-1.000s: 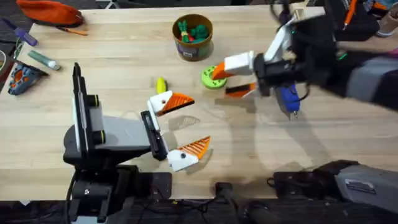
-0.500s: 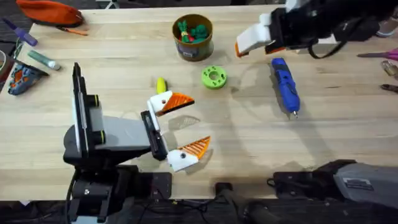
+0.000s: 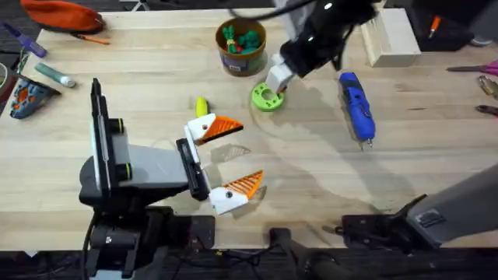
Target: Pick up the gripper from the table and insert it into the empty holder that is missing its gripper. Then pick up a screw, insert it into the mounting hole, and use the screwdriver to tighten it. Finally, clean up the table by picking up the vegetable and placing it into the bucket.
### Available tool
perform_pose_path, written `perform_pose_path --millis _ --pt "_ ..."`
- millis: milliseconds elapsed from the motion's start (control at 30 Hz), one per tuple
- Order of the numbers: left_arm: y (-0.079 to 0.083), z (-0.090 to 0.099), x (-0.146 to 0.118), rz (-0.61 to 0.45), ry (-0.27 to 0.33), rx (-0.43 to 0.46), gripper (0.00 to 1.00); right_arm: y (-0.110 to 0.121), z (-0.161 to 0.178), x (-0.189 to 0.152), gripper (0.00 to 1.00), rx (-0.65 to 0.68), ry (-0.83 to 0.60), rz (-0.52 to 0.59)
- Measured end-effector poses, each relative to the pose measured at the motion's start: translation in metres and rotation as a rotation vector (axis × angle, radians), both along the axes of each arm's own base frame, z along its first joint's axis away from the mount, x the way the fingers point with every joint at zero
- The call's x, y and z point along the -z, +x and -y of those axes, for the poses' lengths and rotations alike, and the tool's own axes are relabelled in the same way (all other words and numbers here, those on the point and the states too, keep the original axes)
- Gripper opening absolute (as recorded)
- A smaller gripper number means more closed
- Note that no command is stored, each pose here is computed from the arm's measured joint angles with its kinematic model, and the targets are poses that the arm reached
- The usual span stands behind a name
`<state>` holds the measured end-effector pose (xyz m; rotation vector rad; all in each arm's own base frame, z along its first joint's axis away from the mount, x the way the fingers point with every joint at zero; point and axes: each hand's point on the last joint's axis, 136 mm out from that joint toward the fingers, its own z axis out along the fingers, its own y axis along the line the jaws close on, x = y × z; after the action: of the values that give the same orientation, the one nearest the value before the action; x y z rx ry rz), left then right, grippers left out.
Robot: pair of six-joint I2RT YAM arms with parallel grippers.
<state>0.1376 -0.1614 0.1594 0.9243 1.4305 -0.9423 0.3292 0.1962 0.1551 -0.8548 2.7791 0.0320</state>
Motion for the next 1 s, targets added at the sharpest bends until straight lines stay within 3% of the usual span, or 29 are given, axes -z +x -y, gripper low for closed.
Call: perform_pose_path --millis 333,1000 --pt "0.0 0.0 0.0 0.0 0.0 0.0 0.985 0.009 -0.005 0.043 0.745 -0.015 -0.066 -0.066" --pt "0.0 0.0 0.0 0.0 0.0 0.0 0.985 0.027 -0.016 0.092 0.479 -0.018 -0.084 -0.095"
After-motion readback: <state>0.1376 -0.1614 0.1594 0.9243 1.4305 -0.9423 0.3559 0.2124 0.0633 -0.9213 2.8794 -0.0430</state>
